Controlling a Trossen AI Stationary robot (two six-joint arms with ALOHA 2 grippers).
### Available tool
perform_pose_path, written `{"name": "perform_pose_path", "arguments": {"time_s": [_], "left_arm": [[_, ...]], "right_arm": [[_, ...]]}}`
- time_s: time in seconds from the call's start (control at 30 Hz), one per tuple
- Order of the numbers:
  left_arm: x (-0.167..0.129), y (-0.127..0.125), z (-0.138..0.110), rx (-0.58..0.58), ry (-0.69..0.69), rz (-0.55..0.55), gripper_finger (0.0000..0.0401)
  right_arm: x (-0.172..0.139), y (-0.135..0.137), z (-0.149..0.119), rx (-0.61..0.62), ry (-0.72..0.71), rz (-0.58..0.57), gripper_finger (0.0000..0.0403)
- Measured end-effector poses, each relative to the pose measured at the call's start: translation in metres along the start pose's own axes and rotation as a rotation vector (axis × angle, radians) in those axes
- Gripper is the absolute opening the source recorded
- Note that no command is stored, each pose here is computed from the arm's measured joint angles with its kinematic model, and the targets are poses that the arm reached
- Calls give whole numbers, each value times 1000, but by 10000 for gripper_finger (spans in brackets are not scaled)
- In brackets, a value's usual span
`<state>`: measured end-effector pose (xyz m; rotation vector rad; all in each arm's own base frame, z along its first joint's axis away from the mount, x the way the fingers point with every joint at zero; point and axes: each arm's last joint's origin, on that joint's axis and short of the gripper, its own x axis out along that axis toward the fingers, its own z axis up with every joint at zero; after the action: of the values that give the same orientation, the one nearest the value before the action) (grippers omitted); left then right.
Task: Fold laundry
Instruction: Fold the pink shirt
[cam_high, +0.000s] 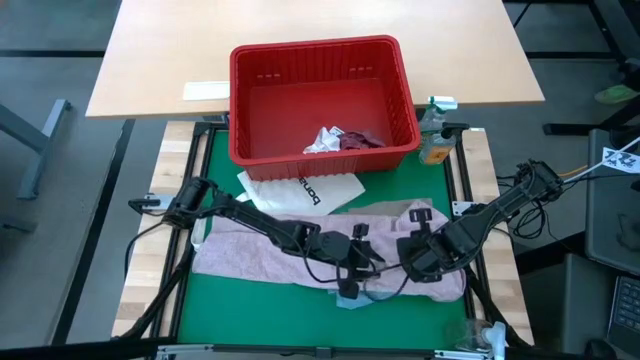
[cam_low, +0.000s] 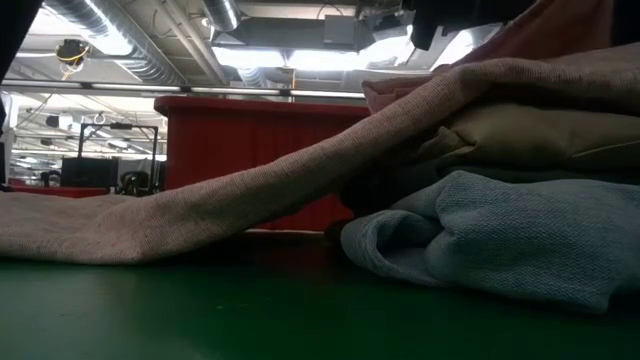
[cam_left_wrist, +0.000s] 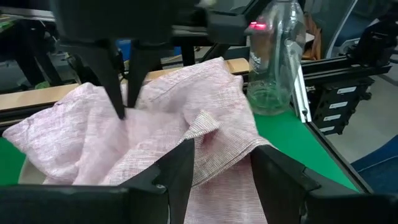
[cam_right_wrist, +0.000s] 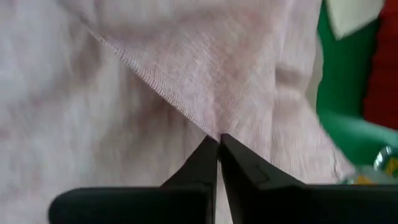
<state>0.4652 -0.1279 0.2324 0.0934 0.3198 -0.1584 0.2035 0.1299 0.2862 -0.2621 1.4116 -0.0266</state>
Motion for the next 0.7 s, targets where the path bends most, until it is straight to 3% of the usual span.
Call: {"name": "perform_pose_path", "arguments": {"time_s": [0.2, 0.7], "left_arm": [[-1, -8, 1, 5, -3, -18, 154], [-11, -29, 11, 24, -28, -66, 153]], "right_arm": [[0, -4, -11, -23, 123, -12, 4], [-1, -1, -12, -21, 170, 77, 9]]}}
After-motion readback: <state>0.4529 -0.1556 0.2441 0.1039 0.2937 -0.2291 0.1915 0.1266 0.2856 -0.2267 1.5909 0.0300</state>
